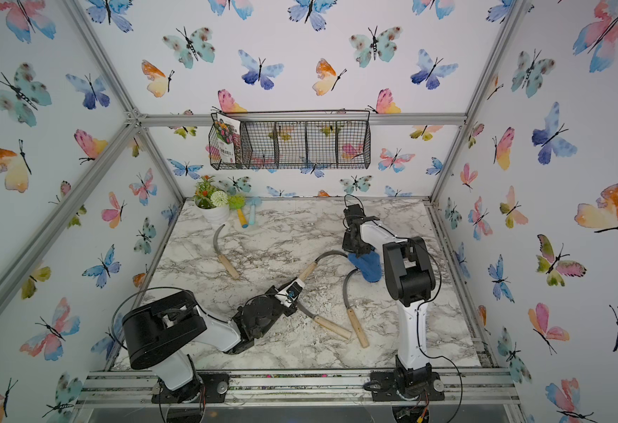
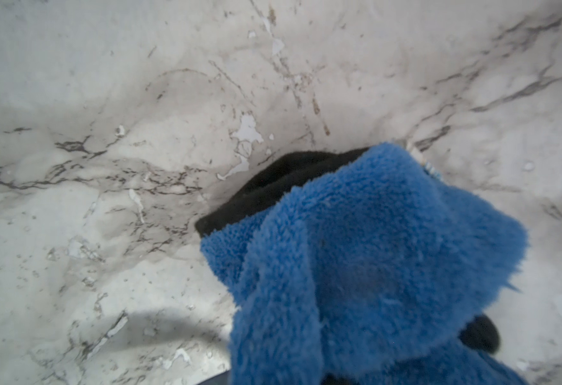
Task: Wipe small sickles with rags
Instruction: Wipe the small sickle.
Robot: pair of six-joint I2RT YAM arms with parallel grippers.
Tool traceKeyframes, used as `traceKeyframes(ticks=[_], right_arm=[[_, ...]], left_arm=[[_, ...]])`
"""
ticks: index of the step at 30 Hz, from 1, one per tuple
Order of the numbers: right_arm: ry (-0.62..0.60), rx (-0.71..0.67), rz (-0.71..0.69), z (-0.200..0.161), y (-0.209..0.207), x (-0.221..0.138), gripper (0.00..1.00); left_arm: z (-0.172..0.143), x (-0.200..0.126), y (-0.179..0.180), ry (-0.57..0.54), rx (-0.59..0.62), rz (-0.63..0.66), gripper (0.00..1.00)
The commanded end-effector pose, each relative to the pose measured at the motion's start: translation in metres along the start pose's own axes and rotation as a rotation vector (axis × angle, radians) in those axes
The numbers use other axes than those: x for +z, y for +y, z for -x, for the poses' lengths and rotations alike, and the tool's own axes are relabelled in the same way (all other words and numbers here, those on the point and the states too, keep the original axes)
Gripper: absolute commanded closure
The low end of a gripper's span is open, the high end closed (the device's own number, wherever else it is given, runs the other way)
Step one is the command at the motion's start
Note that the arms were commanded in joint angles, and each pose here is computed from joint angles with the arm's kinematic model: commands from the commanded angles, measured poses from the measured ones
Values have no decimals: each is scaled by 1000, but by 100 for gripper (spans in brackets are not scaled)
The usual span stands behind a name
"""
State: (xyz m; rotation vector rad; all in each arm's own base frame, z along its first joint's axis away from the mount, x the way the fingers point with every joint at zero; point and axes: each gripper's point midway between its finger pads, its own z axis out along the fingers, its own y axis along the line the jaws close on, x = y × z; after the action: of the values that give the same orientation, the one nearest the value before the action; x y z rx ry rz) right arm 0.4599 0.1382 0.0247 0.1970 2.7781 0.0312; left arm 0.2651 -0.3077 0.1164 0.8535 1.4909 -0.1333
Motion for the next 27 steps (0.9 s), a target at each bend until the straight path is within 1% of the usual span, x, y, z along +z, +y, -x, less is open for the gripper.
traceKeyframes(ticks=[1, 4, 7, 14, 18, 22, 25, 27], right_arm=[[128, -36, 42, -36, 14, 26, 98], [127, -54, 81, -36, 24, 25, 98], [106, -103, 107, -36, 40, 19, 98], [37, -228, 154, -35, 87, -12, 98], [49, -273, 241, -46, 118, -39, 98], [23, -346, 280, -63, 148, -66, 98], [43, -379, 321, -78, 165, -73, 98], [49, -383, 334, -82, 168, -75, 98]], left_arm=[[8, 0, 3, -34, 0, 24, 100], [8, 0, 2, -36, 2, 20, 100], [8, -1, 2, -35, 5, 20, 100], [9, 0, 1, -37, 6, 25, 100], [10, 1, 4, -33, 7, 41, 100], [9, 2, 5, -27, 12, 47, 100], [8, 3, 5, -23, 12, 53, 100], [7, 3, 5, -20, 14, 54, 100]])
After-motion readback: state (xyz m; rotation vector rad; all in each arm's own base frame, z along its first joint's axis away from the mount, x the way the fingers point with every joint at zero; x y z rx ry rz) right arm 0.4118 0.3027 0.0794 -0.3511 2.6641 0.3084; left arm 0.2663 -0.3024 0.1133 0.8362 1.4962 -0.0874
